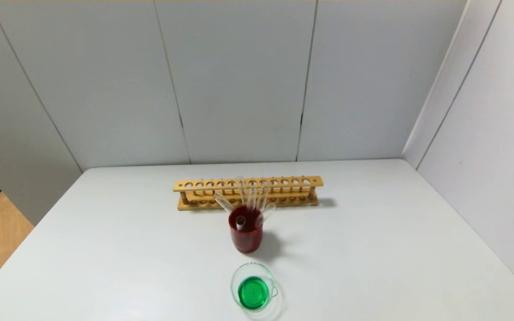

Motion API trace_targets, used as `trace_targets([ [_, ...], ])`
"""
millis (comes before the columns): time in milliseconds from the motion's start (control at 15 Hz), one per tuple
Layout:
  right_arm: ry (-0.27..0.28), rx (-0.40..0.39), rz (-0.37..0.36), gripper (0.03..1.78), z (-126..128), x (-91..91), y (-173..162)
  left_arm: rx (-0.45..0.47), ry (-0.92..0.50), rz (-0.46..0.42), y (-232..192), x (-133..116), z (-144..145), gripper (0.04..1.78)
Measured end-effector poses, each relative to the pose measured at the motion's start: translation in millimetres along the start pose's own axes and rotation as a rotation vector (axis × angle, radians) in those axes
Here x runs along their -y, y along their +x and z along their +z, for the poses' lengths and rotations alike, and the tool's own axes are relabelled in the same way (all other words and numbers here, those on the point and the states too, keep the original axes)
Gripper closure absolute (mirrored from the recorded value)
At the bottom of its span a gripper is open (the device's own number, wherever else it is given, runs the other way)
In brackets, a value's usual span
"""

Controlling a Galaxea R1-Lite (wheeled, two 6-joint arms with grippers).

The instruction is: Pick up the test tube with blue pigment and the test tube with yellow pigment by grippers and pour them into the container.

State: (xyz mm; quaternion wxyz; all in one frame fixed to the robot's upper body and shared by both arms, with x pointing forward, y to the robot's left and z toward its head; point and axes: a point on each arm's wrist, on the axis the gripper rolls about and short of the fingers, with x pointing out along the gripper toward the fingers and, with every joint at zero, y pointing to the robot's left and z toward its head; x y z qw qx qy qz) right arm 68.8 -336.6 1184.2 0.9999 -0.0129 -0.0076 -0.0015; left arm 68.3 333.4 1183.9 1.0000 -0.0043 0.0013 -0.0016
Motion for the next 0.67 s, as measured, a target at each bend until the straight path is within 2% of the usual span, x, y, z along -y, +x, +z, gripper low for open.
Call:
trace_targets([
  [667, 0.011, 0.000, -0.001, 0.06, -0.5, 0.0, 0.2, 0.000, 0.000, 0.000, 0.0, 0.0, -0.1, 0.07],
])
